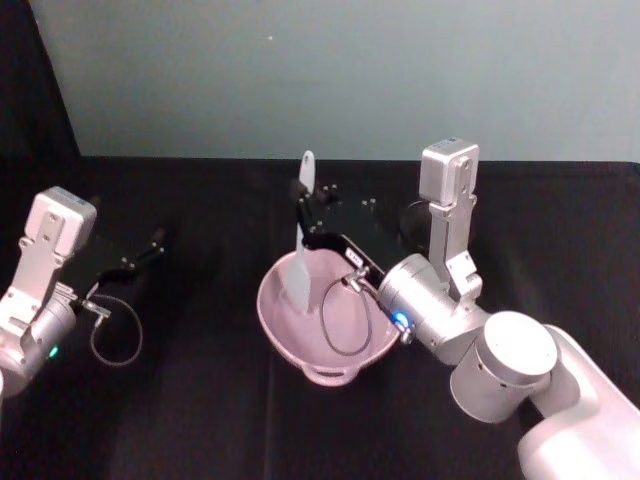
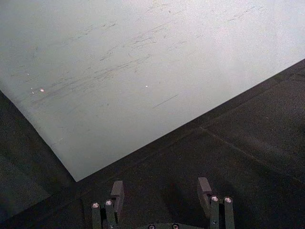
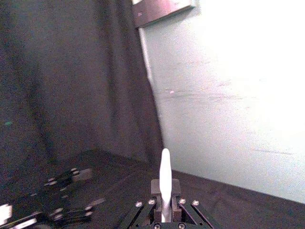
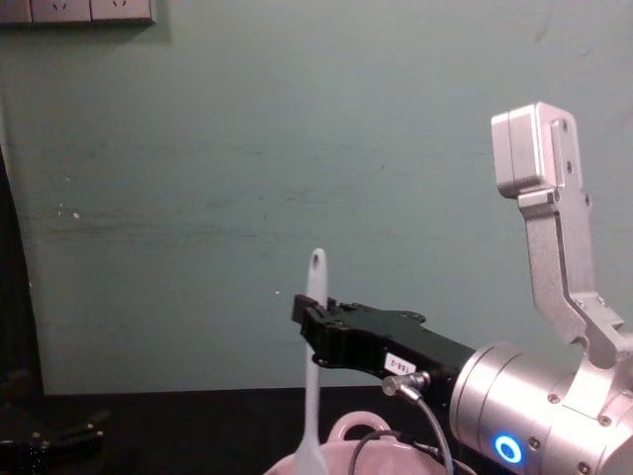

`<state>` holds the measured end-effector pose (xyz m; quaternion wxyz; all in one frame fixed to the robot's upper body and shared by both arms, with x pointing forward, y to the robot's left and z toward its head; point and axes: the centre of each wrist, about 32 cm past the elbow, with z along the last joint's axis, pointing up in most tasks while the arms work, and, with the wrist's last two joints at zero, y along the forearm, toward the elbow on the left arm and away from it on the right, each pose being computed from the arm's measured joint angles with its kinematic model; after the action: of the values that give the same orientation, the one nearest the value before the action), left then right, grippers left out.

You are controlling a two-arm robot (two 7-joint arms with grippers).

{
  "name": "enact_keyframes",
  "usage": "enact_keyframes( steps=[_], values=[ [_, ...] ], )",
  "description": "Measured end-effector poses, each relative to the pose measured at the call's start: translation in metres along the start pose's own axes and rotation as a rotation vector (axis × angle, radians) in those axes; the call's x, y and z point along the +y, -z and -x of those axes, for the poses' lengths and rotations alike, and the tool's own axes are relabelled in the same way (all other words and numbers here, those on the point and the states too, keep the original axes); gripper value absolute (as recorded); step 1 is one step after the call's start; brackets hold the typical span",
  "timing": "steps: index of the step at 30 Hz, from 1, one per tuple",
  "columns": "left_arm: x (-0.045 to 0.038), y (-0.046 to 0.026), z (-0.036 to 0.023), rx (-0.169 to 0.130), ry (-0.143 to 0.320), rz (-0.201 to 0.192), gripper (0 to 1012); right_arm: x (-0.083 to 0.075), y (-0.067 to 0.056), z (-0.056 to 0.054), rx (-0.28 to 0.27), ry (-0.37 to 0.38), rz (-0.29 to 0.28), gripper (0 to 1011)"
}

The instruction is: Use the one hand to pick up the spoon and stir the clear water in the bowl.

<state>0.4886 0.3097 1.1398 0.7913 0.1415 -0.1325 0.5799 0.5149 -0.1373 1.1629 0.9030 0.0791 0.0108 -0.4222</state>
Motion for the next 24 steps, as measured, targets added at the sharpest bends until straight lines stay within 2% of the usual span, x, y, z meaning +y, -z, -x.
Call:
enact_keyframes(
  steps=[5,11,15,19,24],
  values=[
    [0.0,0.0,0.0,0.0,0.0,0.0,1011,0.003,0.003,-0.008,-0.031,0.07,-0.023,113],
    [0.0,0.0,0.0,0.0,0.0,0.0,1011,-0.004,0.001,-0.02,-0.066,0.121,-0.034,113],
    [0.0,0.0,0.0,0.0,0.0,0.0,1011,-0.011,-0.003,-0.025,-0.076,0.131,-0.035,114],
    [0.0,0.0,0.0,0.0,0.0,0.0,1011,-0.025,-0.009,-0.028,-0.084,0.118,-0.025,114],
    [0.0,0.0,0.0,0.0,0.0,0.0,1011,-0.043,-0.016,-0.027,-0.063,0.08,-0.003,113]
  ],
)
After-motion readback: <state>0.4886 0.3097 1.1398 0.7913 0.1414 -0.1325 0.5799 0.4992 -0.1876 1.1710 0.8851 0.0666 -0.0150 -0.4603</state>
